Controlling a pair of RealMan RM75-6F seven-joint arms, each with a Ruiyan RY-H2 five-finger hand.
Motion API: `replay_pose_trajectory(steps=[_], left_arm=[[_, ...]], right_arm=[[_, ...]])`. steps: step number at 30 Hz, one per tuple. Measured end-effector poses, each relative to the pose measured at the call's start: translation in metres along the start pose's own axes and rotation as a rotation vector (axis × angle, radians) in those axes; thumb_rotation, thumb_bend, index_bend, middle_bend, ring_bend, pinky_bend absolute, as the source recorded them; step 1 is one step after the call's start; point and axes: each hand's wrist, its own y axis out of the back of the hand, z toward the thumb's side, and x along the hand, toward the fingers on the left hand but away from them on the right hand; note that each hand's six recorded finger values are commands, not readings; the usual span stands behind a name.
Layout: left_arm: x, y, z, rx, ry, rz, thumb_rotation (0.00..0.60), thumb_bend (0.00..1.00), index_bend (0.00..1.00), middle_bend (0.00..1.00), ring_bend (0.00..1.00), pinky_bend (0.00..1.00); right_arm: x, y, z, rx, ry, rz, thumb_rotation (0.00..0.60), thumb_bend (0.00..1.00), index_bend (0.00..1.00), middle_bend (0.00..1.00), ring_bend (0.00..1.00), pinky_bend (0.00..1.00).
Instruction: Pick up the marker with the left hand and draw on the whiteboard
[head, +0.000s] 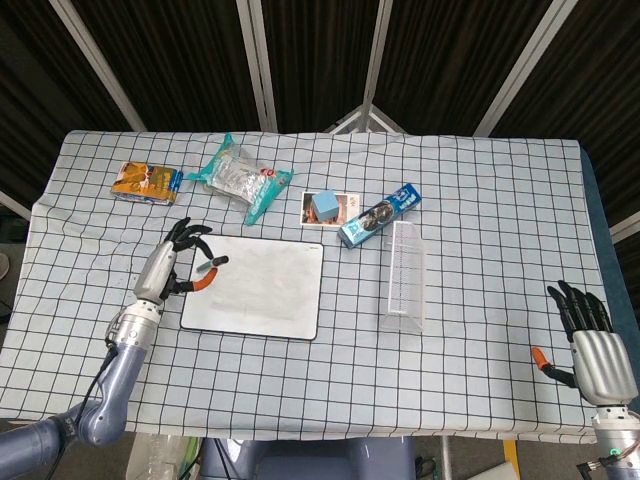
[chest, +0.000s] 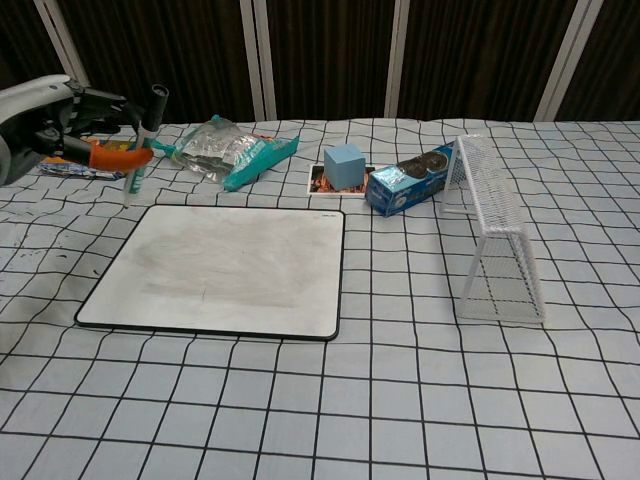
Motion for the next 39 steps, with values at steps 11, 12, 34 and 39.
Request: replay_pose_trajectory(steps=[11, 12, 34, 39], left_arm=[[0.04, -0.049, 0.0, -0.11, 0.001, -0.043, 0.6, 0.5, 0.71, 0.25, 0.07, 0.14], [0.042, -0.053, 0.001, -0.117, 0.002, -0.047, 0.6, 0.5, 0.71, 0.25, 0.08, 0.14], [0.066, -0.097, 0.003, -0.187, -0.017, -0.087, 0.6, 0.5, 0.72, 0.26, 0.08, 0.15], [0.069, -0.104, 0.003, -0.184, -0.018, -0.101, 0.6, 0.5, 0.72, 0.26, 0.08, 0.15]], right_arm=[[-0.003, 0.0, -0.004, -0.032, -0.021, 0.016, 0.6, 0.3, 0.0, 0.0, 0.0, 0.0], [-0.003, 0.0, -0.005, -0.036, -0.024, 0.018, 0.6, 0.3, 0.0, 0.0, 0.0, 0.0], [-0.005, -0.001, -0.007, -0.075, -0.041, 0.038, 0.6, 0.3, 0.0, 0.0, 0.0, 0.0], [-0.006, -0.001, -0.006, -0.076, -0.041, 0.039, 0.6, 0.3, 0.0, 0.0, 0.0, 0.0]])
